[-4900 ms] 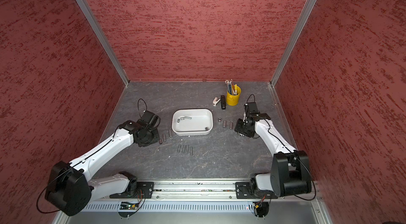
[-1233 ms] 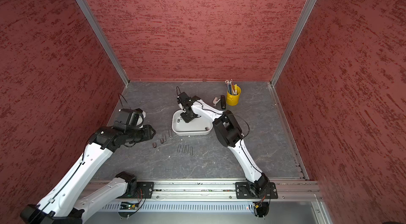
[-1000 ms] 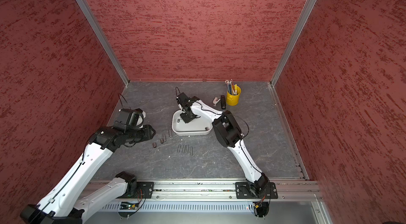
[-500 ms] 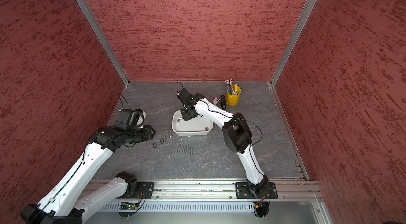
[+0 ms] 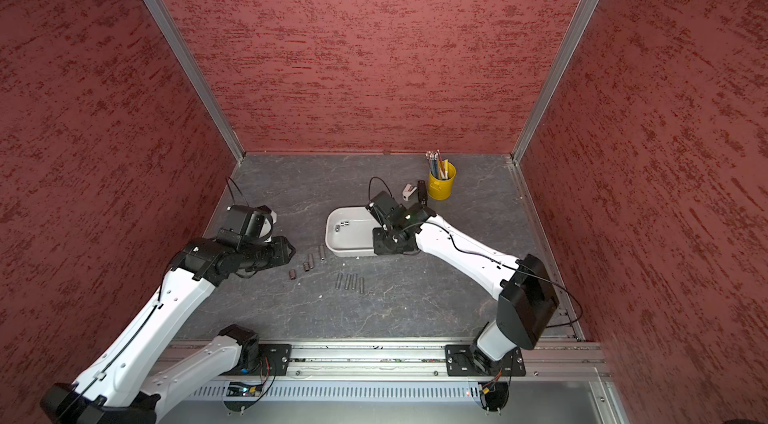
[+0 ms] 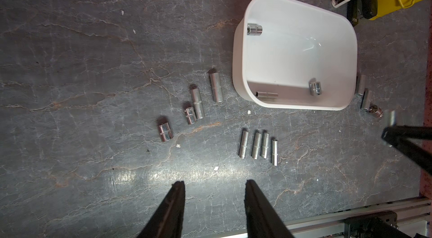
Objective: Take out the socket from the storage box
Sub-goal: Place the socket head at the center of the board.
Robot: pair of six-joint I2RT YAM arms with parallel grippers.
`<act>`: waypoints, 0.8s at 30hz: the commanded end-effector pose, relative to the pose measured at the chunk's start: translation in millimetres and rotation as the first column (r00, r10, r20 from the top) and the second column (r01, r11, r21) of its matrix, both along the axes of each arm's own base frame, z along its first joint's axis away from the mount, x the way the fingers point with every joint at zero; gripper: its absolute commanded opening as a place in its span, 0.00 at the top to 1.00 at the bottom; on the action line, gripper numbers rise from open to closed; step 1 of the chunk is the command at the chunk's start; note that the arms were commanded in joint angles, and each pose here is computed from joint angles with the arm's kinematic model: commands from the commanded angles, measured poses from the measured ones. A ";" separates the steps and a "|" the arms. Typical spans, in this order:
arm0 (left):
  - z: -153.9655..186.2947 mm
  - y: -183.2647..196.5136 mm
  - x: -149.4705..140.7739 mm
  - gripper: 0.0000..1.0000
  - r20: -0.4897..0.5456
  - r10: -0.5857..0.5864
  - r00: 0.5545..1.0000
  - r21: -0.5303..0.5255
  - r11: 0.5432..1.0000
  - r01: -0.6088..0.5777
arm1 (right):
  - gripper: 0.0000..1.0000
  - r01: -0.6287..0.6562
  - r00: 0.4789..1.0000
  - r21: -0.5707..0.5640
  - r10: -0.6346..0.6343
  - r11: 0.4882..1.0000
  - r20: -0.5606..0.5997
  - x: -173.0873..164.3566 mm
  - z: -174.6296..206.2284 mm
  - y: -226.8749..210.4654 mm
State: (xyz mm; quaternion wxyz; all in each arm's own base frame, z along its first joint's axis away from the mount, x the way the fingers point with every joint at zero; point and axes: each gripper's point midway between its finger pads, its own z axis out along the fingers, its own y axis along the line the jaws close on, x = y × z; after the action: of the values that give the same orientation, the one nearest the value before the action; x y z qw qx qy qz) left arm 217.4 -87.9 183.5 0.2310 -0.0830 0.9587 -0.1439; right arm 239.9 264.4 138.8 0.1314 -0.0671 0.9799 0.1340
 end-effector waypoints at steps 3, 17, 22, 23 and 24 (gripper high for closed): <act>0.0 -0.7 3.3 0.55 0.013 -0.005 1.000 -0.005 1.000 0.005 | 0.88 0.049 0.997 0.066 -0.045 0.997 -0.064 -33.0 -39.3 25.3; -1.8 0.7 3.0 0.55 0.008 0.002 1.000 0.006 1.000 -0.002 | 0.86 0.062 0.993 0.014 -0.061 0.998 -0.100 -43.7 -107.6 56.2; -2.7 0.1 3.6 0.55 0.002 0.001 1.000 0.004 1.000 -0.001 | 0.85 0.060 0.992 -0.001 -0.060 0.998 -0.115 -46.7 -115.1 53.8; -2.8 0.1 3.5 0.55 0.002 0.000 1.000 0.006 1.000 0.000 | 0.85 0.066 0.991 -0.005 -0.066 0.998 -0.116 -47.3 -117.0 51.6; -2.4 -0.2 3.3 0.55 0.003 -0.001 1.000 0.003 1.000 0.001 | 0.84 0.070 0.991 -0.005 -0.070 0.998 -0.111 -46.7 -117.1 50.9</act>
State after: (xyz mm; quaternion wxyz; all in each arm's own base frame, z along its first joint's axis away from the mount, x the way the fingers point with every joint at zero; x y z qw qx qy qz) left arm 219.3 -88.3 182.1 0.2294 -0.0834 0.9592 -0.1428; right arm 191.2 318.2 28.4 0.0717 -0.0354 0.9870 0.1392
